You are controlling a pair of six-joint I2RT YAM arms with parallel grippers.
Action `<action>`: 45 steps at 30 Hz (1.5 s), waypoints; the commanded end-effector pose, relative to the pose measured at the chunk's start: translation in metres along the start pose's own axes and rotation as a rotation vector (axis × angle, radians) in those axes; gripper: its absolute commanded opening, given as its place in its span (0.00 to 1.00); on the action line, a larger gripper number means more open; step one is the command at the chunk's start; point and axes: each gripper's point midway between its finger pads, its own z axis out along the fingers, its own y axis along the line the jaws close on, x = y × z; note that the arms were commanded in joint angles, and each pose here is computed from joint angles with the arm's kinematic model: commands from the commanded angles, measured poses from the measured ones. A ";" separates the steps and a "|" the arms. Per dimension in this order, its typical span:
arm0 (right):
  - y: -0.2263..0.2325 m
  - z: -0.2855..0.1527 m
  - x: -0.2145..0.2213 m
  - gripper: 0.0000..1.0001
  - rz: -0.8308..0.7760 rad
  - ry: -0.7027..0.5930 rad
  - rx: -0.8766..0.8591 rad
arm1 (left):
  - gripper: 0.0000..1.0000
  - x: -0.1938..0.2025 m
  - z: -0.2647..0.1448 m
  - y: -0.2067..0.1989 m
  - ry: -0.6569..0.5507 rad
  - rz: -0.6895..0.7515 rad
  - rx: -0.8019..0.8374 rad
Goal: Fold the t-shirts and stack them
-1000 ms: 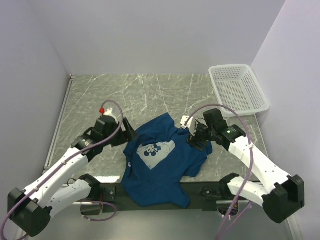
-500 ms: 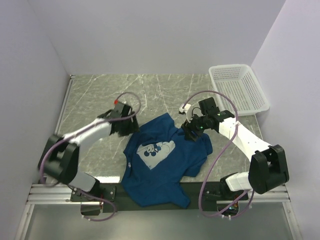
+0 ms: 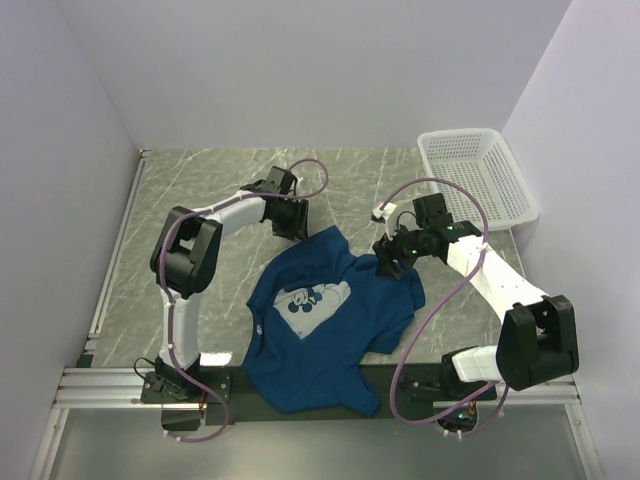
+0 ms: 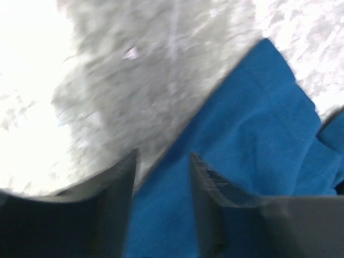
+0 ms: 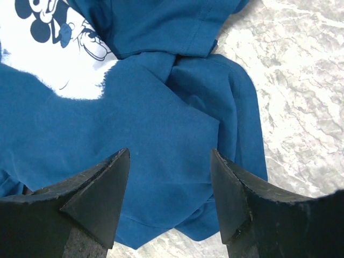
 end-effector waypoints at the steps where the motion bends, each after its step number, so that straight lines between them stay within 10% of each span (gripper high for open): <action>1: 0.001 -0.012 -0.012 0.68 -0.011 -0.066 0.005 | 0.42 0.012 0.003 -0.018 0.074 0.088 0.072; 7: -0.001 -0.013 -0.011 0.68 0.002 -0.067 0.001 | 0.02 0.022 -0.001 -0.029 0.090 0.113 0.095; 13: -0.004 -0.012 -0.010 0.68 0.005 -0.063 0.009 | 0.00 -0.003 -0.036 0.022 -0.041 0.033 -0.094; 20: -0.011 -0.007 -0.007 0.67 0.020 -0.040 0.028 | 0.00 -0.060 -0.122 0.191 -0.317 -0.426 -0.406; 27: -0.020 0.000 0.003 0.67 0.024 0.011 0.049 | 0.60 -0.119 -0.194 0.206 -0.522 -0.466 -0.457; 30: -0.022 0.003 0.007 0.67 0.002 0.040 0.054 | 0.69 -0.136 -0.249 0.183 -0.664 -0.453 -0.428; 45: 0.023 0.070 -0.004 0.65 -0.188 0.253 -0.032 | 0.71 0.045 -0.296 0.057 -0.711 -0.348 0.042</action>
